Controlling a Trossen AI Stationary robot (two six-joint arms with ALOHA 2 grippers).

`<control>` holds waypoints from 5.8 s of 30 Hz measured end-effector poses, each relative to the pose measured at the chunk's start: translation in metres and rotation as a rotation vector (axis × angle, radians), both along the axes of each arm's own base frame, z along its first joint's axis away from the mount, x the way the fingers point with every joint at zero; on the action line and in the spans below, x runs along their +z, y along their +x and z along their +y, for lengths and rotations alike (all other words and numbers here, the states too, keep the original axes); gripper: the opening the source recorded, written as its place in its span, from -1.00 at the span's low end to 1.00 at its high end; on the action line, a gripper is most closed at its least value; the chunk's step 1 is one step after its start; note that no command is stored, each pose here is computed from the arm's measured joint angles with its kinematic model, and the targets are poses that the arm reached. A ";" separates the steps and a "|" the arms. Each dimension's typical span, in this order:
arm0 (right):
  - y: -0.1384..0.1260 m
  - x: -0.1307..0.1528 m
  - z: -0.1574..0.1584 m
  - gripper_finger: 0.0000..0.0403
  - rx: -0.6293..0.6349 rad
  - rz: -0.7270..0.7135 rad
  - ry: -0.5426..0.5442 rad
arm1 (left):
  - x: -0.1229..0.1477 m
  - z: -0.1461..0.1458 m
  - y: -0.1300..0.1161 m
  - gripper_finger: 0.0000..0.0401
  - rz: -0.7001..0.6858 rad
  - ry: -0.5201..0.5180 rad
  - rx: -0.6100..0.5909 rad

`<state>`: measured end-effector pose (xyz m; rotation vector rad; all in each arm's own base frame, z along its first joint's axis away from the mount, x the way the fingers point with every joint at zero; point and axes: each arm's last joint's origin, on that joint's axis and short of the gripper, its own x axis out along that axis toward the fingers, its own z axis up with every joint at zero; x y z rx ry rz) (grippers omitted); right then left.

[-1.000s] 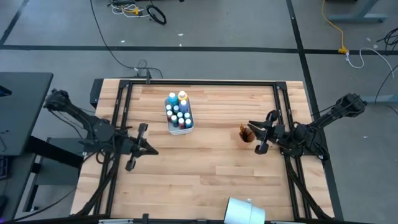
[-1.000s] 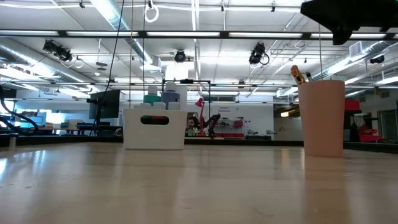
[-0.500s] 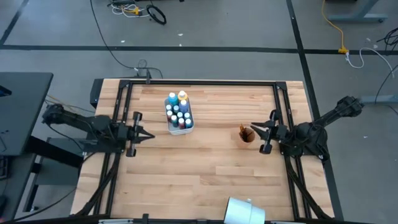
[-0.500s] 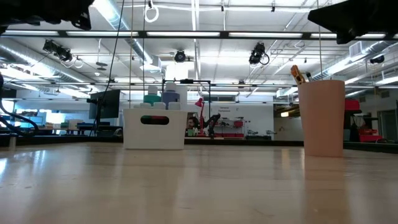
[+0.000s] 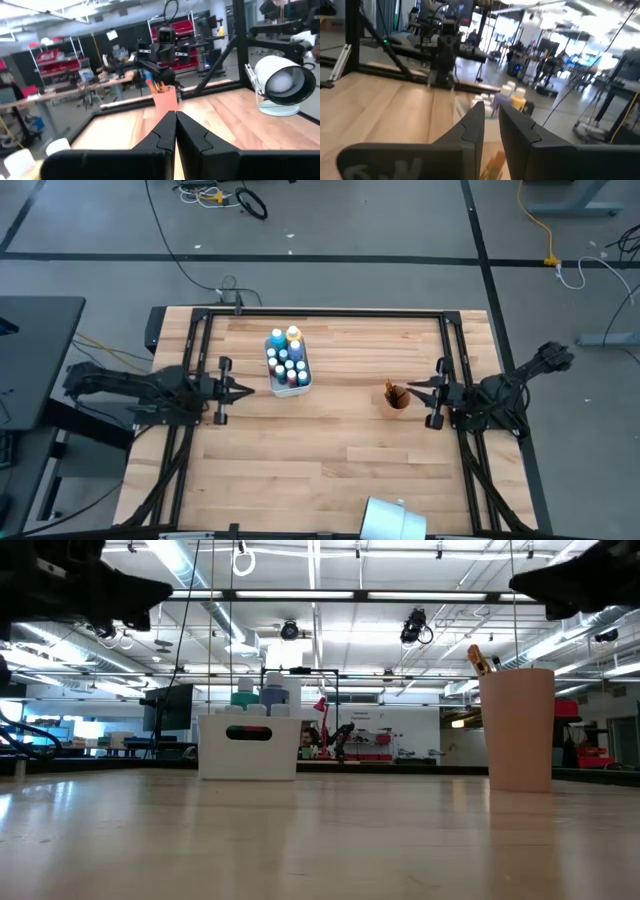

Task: Pick & Place Paint Supplies
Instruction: Return to Home Position

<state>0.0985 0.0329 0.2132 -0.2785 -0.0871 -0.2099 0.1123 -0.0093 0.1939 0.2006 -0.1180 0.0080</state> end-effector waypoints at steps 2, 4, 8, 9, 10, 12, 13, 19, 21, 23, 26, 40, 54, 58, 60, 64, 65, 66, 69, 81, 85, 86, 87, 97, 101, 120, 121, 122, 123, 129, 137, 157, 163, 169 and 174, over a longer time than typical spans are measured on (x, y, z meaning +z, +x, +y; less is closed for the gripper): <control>-0.003 -0.003 -0.001 -0.69 0.007 0.020 0.022 | -0.004 0.002 0.000 -0.90 0.011 -0.023 -0.008; -0.005 -0.006 -0.003 -0.69 0.010 0.038 0.039 | -0.009 0.003 0.001 -0.90 0.020 -0.025 -0.020; -0.010 -0.008 -0.005 -0.69 0.013 0.049 0.054 | -0.015 0.007 0.001 -0.90 0.008 -0.022 0.020; -0.011 -0.008 -0.006 -0.69 0.014 0.047 0.056 | -0.016 0.007 0.001 -0.90 0.017 -0.032 0.030; -0.012 -0.008 -0.006 -0.69 0.016 0.045 0.057 | -0.017 0.008 0.001 -0.90 0.028 -0.039 0.039; -0.014 -0.009 -0.007 -0.69 0.034 0.043 0.057 | -0.017 0.009 0.001 -0.90 0.031 -0.036 0.050; -0.015 -0.010 -0.008 -0.69 0.044 0.046 0.058 | -0.017 0.010 0.001 -0.90 0.030 -0.035 0.054; -0.019 -0.018 -0.009 -0.69 0.050 0.125 0.095 | -0.012 0.013 -0.002 -0.90 -0.023 -0.012 0.097; -0.020 -0.017 -0.010 -0.69 0.066 0.126 0.117 | -0.010 0.014 -0.005 -0.90 -0.044 0.001 0.127; -0.020 -0.017 -0.009 -0.69 0.091 0.133 0.118 | -0.009 0.015 -0.008 -0.90 -0.062 0.004 0.144; -0.020 -0.015 -0.007 -0.69 0.155 0.117 0.125 | -0.009 0.014 -0.011 -0.90 -0.069 -0.002 0.122; -0.012 -0.033 0.005 -0.69 0.432 0.026 0.118 | -0.020 0.008 -0.012 -0.90 0.042 0.028 -0.105; -0.013 -0.042 0.011 -0.69 0.621 0.097 0.210 | -0.024 0.008 -0.012 -0.90 0.084 0.022 -0.096; -0.013 -0.042 0.011 -0.69 0.620 0.096 0.206 | -0.024 0.008 -0.012 -0.90 0.083 0.022 -0.096; -0.013 -0.042 0.011 -0.69 0.620 0.096 0.207 | -0.024 0.008 -0.012 -0.90 0.084 0.021 -0.096; -0.013 -0.042 0.011 -0.69 0.621 0.097 0.206 | -0.024 0.008 -0.011 -0.90 0.084 0.021 -0.096; -0.013 -0.042 0.011 -0.69 0.621 0.096 0.207 | -0.024 0.008 -0.011 -0.90 0.084 0.021 -0.096; -0.013 -0.042 0.011 -0.69 0.621 0.096 0.206 | -0.024 0.008 -0.011 -0.90 0.084 0.021 -0.096; -0.013 -0.042 0.011 -0.69 0.621 0.096 0.206 | -0.024 0.008 -0.011 -0.90 0.084 0.021 -0.096; -0.013 -0.042 0.011 -0.69 0.621 0.097 0.206 | -0.024 0.008 -0.011 -0.90 0.084 0.021 -0.096; -0.013 -0.042 0.011 -0.69 0.621 0.097 0.206 | -0.024 0.008 -0.011 -0.90 0.084 0.021 -0.096; -0.013 -0.042 0.011 -0.69 0.621 0.097 0.205 | -0.024 0.008 -0.011 -0.90 0.084 0.021 -0.096; -0.013 -0.042 0.011 -0.69 0.621 0.097 0.205 | -0.024 0.008 -0.011 -0.90 0.084 0.021 -0.096; -0.013 -0.042 0.011 -0.69 0.622 0.096 0.205 | -0.025 0.008 -0.011 -0.90 0.084 0.021 -0.096; -0.013 -0.042 0.011 -0.69 0.622 0.096 0.205 | -0.024 0.008 -0.011 -0.90 0.084 0.021 -0.096; -0.013 -0.042 0.011 -0.69 0.621 0.097 0.205 | -0.024 0.008 -0.011 -0.90 0.084 0.021 -0.096; -0.013 -0.042 0.011 -0.69 0.622 0.097 0.205 | -0.025 0.008 -0.011 -0.90 0.084 0.021 -0.096; -0.013 -0.042 0.011 -0.69 0.622 0.096 0.205 | -0.024 0.008 -0.011 -0.90 0.084 0.021 -0.096; -0.013 -0.042 0.011 -0.69 0.622 0.097 0.205 | -0.024 0.008 -0.011 -0.90 0.084 0.021 -0.096; -0.013 -0.042 0.011 -0.69 0.622 0.097 0.205 | -0.025 0.008 -0.011 -0.90 0.084 0.021 -0.096; -0.013 -0.042 0.011 -0.69 0.622 0.097 0.205 | -0.025 0.008 -0.011 -0.90 0.084 0.021 -0.096; -0.013 -0.042 0.011 -0.69 0.622 0.097 0.205 | -0.025 0.008 -0.011 -0.90 0.085 0.021 -0.096; -0.013 -0.042 0.011 -0.69 0.622 0.097 0.205 | -0.025 0.008 -0.011 -0.90 0.084 0.021 -0.096; -0.013 -0.042 0.011 -0.69 0.622 0.097 0.205 | -0.025 0.008 -0.011 -0.90 0.084 0.028 -0.095; -0.013 -0.042 0.011 -0.69 0.622 0.097 0.205 | -0.025 0.008 -0.011 -0.90 0.084 0.025 -0.096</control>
